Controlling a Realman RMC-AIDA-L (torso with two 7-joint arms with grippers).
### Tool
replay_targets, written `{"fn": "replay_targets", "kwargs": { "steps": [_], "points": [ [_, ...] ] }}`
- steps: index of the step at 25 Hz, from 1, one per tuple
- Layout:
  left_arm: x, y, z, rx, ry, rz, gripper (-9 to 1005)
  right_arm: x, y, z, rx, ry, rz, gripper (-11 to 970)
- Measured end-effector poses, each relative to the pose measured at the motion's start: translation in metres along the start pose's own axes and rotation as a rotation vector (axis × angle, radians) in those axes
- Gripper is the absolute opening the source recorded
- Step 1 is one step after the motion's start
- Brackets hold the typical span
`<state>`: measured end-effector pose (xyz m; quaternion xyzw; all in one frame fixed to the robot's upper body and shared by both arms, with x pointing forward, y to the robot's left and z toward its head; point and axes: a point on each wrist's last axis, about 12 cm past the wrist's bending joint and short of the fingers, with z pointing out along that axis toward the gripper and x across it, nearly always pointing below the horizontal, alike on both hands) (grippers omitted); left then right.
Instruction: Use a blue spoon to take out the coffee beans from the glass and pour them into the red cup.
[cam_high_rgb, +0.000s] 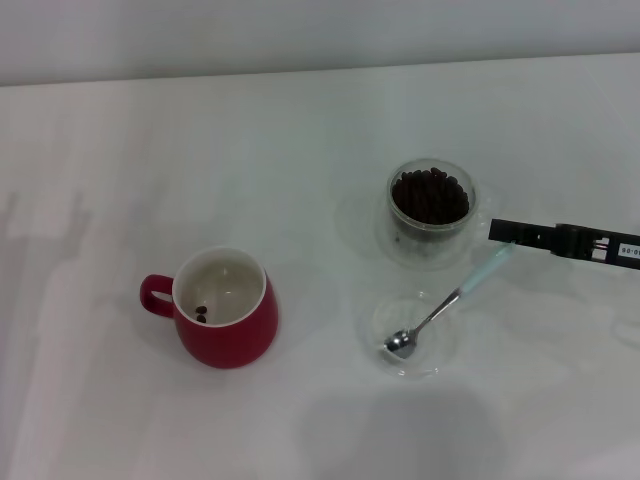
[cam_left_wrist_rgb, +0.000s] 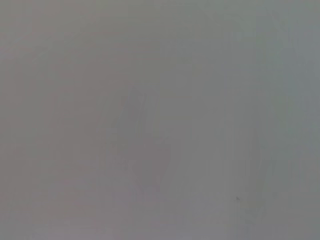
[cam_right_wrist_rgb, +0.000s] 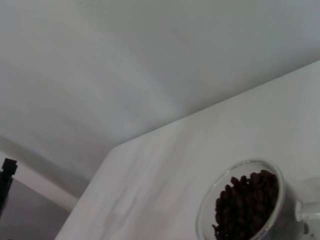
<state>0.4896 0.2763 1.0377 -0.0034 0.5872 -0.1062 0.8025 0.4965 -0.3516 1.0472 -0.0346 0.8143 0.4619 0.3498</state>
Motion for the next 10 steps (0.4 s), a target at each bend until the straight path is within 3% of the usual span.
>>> {"fn": "replay_targets", "kwargs": {
  "steps": [2,8,10],
  "points": [
    [0.000,0.000,0.000,0.000,0.000,-0.001,830,0.000,-0.001,-0.001,0.012,-0.001,0.002,165],
    [0.000,-0.001,0.000,0.001,0.000,-0.004,830,-0.002,-0.006,-0.008,0.041,-0.027,0.005,331],
    [0.000,-0.001,0.000,0.002,0.000,-0.005,830,-0.006,-0.007,-0.012,0.048,-0.052,0.000,331]
  ]
}}
